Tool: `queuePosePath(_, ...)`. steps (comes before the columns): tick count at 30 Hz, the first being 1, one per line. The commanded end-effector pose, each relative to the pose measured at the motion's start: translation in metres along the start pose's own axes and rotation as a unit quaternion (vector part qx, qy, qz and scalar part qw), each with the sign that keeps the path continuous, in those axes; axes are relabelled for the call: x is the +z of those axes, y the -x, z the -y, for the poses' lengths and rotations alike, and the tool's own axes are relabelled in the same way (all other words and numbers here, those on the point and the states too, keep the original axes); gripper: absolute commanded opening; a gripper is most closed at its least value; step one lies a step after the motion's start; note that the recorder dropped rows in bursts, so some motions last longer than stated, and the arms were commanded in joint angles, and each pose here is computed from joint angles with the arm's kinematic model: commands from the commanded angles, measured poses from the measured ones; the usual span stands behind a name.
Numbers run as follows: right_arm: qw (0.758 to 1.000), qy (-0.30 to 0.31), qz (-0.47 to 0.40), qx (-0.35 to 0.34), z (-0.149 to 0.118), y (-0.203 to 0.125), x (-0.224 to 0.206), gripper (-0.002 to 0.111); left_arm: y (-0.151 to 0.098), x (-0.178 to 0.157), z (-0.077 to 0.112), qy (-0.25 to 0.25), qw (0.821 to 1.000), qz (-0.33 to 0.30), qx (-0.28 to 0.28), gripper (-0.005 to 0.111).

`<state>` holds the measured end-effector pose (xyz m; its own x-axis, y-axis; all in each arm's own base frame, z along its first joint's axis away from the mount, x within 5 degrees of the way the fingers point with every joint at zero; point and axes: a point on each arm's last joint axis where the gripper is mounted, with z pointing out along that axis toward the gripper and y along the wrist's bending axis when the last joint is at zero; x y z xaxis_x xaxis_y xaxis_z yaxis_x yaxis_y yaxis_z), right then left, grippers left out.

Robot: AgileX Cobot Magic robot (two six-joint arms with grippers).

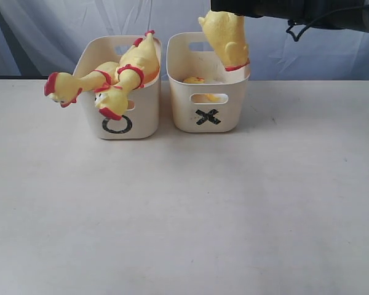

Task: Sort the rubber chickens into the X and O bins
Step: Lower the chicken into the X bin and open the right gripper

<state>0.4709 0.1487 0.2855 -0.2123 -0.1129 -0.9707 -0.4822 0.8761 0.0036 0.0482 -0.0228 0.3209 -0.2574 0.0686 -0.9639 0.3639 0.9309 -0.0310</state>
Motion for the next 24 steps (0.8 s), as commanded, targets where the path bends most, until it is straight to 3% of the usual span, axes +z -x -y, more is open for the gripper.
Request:
queuePosePath(1,1.000,-0.005,0.001,-0.001,0.007,-0.005,0.013,-0.001,-0.001,-0.001,0.000,0.003,1.000,0.003,0.000,0.000)
queuePosePath(13,0.998,0.049,-0.028,0.010,-0.004,-0.044,0.039,-0.001,-0.001,-0.001,0.000,0.003,1.000,0.003,0.000,0.000)
queuePosePath(24,0.994,0.104,-0.019,0.017,-0.014,-0.045,0.040,-0.001,-0.001,-0.001,0.000,0.003,1.000,0.003,0.000,0.000)
